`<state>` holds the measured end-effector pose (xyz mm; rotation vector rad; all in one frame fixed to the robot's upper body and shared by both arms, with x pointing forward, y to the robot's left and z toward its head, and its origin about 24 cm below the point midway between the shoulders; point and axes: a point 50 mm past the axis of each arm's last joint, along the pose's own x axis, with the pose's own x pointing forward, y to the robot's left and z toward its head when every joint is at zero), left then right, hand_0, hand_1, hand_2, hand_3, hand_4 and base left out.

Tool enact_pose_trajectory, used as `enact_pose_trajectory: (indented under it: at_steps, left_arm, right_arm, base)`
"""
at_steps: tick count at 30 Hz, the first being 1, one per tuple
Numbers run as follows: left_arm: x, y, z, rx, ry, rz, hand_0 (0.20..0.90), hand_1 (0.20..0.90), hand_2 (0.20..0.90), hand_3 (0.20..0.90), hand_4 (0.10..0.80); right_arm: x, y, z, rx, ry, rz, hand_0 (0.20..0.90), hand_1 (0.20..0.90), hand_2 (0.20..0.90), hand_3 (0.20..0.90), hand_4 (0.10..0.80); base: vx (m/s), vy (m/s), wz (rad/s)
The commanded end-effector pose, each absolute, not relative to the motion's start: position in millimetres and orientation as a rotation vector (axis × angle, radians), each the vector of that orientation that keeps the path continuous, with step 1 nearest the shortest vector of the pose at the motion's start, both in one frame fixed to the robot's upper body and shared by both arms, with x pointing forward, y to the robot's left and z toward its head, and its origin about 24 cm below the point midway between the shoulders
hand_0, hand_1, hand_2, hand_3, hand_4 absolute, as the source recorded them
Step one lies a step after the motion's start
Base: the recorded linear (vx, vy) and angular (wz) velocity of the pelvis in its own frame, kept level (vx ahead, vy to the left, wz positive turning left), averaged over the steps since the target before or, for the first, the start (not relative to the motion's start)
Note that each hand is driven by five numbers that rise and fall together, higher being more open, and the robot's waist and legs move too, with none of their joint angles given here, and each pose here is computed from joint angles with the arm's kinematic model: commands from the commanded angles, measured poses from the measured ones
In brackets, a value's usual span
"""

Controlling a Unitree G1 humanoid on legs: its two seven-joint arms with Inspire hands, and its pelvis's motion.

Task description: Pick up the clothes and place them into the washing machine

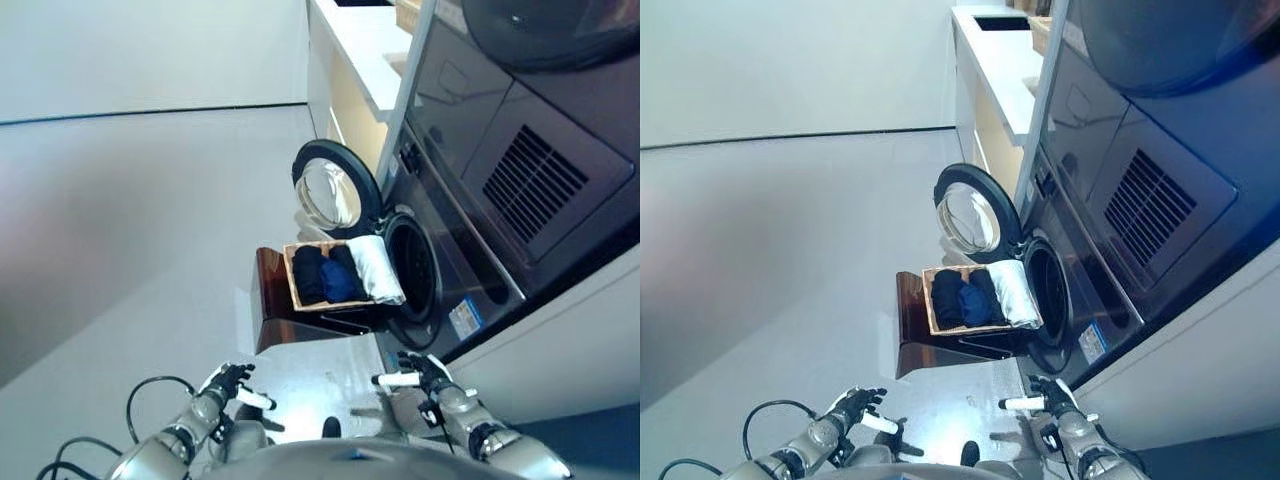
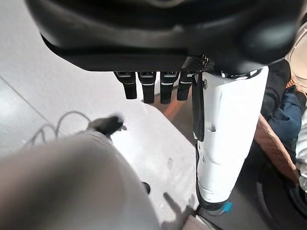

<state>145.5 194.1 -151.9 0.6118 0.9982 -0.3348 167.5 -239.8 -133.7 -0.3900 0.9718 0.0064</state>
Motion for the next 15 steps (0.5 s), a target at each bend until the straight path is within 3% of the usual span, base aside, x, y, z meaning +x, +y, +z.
enact_pose_trajectory:
  at_steps: [1,10,12,15]
  left_arm:
    - [170.4,205.4,-139.5,0.653,0.909,-0.284,0.9,0.9,0.9,0.9,0.8]
    - [169.8,218.4,-136.7,0.628,0.911,-0.229,0.9,0.9,0.9,0.9,0.8]
    - [176.3,217.2,-133.3,0.64,0.884,-0.245,0.9,0.9,0.9,0.9,0.8]
    - [180.0,215.3,-130.7,0.614,0.852,-0.229,0.9,0.9,0.9,0.9,0.8]
  right_arm:
    - [203.9,-249.6,-110.7,-0.439,0.822,-0.024,0.9,0.9,0.9,0.9,0.8]
    - [220.3,-251.9,-101.5,-0.49,0.798,-0.026,0.9,0.9,0.9,0.9,0.8]
    - [244.2,-249.9,-86.5,-0.544,0.737,-0.016,0.9,0.9,0.9,0.9,0.8]
    - [259.6,-251.4,-75.4,-0.607,0.709,-0.018,0.9,0.9,0.9,0.9,0.8]
  base:
    - [0.221,0.191,-0.56]
    - [0.144,0.176,-0.38]
    - [0.027,0.17,-0.28]
    - [0.171,-0.072,-0.14]
